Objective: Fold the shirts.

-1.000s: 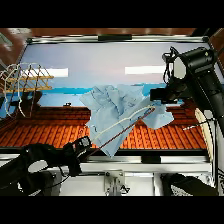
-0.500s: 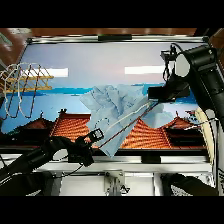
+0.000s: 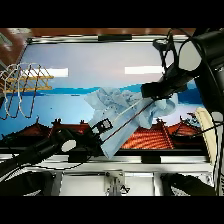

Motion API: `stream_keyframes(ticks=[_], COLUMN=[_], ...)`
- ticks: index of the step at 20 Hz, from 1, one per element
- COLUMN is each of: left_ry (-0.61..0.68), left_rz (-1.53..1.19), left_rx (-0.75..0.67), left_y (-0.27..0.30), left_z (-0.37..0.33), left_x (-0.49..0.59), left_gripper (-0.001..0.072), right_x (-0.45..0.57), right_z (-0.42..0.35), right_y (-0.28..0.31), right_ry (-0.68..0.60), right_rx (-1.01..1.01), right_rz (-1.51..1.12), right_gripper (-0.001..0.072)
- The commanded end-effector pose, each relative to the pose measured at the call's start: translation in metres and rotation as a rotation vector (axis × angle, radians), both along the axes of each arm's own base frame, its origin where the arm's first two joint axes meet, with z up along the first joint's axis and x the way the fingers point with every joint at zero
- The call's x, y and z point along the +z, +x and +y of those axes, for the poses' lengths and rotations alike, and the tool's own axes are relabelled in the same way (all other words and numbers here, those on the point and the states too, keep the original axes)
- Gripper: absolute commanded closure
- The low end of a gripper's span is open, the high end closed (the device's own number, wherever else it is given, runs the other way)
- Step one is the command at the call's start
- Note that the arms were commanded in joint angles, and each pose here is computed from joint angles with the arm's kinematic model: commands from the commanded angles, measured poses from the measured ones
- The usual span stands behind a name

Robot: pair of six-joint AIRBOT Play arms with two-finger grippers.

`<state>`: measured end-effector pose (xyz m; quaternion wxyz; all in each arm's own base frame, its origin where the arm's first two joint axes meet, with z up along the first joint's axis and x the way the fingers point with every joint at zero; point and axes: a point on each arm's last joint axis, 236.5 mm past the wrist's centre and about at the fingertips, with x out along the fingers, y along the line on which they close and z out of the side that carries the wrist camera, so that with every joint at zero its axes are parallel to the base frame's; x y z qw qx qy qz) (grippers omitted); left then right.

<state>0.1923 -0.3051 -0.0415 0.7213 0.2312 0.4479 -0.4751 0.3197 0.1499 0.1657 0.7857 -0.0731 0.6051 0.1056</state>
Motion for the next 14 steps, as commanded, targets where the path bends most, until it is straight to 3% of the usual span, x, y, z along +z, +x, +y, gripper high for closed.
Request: stream_keyframes(ticks=[1, 4, 9, 14], left_ry=[0.023, 0.055, -0.009, -0.097], left_rz=[0.029, 0.079, 0.059, -0.029], left_rx=[-0.010, 0.005, 0.040, -0.001], left_y=[-0.001, -0.011, -0.018, -0.019], left_z=[-0.003, 0.006, 0.012, 0.009], left_x=[-0.002, -0.013, 0.018, 0.056], left_gripper=[0.0664, 0.0664, 0.0665, 0.0664], right_x=[0.006, 0.030, 0.069, 0.065], right_z=[0.017, 0.013, -0.018, 0.000], right_y=[-0.022, -0.021, -0.001, -0.008], right_ry=[-0.048, -0.073, -0.144, -0.086], right_rx=[0.088, 0.083, 0.008, 0.067], right_rz=[0.010, -0.057, -0.211, -0.180], right_gripper=[0.0634, 0.0635, 0.0635, 0.0635])
